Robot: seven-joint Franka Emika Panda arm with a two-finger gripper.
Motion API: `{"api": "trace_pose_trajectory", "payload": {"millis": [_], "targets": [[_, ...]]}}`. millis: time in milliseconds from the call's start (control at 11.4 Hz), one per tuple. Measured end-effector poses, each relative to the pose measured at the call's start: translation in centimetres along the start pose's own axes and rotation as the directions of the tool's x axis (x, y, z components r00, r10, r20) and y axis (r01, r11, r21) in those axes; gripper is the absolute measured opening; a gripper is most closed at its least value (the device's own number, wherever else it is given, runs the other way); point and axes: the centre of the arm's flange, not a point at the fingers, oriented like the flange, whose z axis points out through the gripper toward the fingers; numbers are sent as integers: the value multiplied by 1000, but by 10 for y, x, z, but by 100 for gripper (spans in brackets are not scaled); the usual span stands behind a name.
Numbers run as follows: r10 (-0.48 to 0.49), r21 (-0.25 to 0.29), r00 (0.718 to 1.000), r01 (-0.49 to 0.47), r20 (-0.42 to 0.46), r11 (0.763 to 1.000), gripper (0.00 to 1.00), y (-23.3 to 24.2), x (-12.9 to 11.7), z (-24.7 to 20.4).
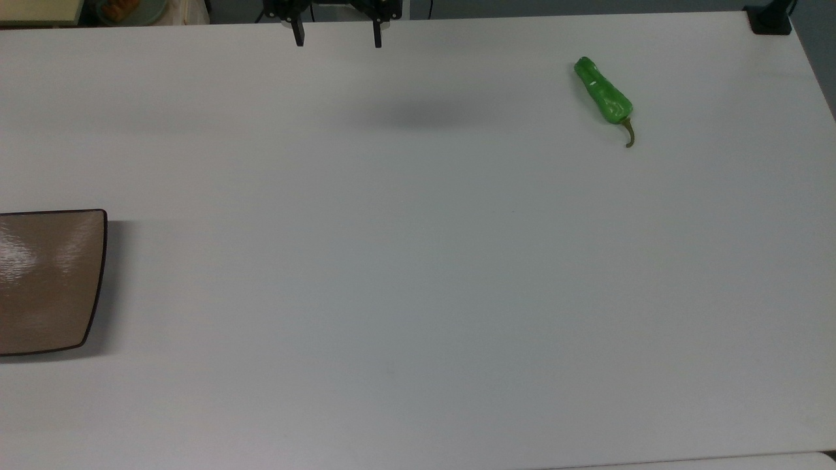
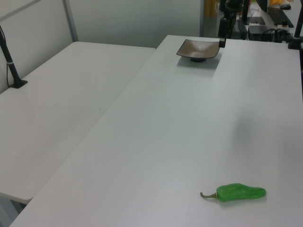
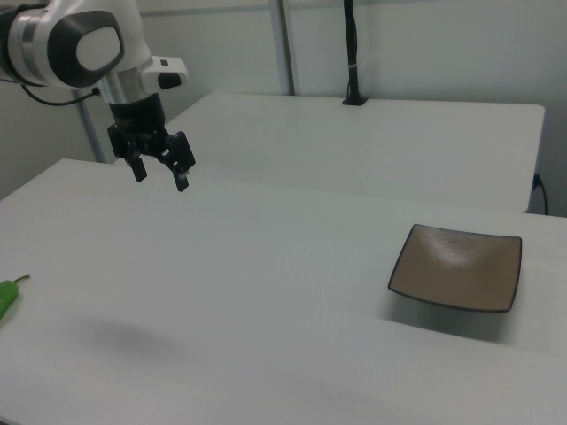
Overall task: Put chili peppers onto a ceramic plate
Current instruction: 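Move the open gripper over the green chili pepper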
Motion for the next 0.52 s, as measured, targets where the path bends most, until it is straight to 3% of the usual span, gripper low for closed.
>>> {"api": "trace_pose_trajectory", "payload": {"millis": [524], "targets": [[-12,-1,998,12,61,1000,100,-6,-7,29]]}}
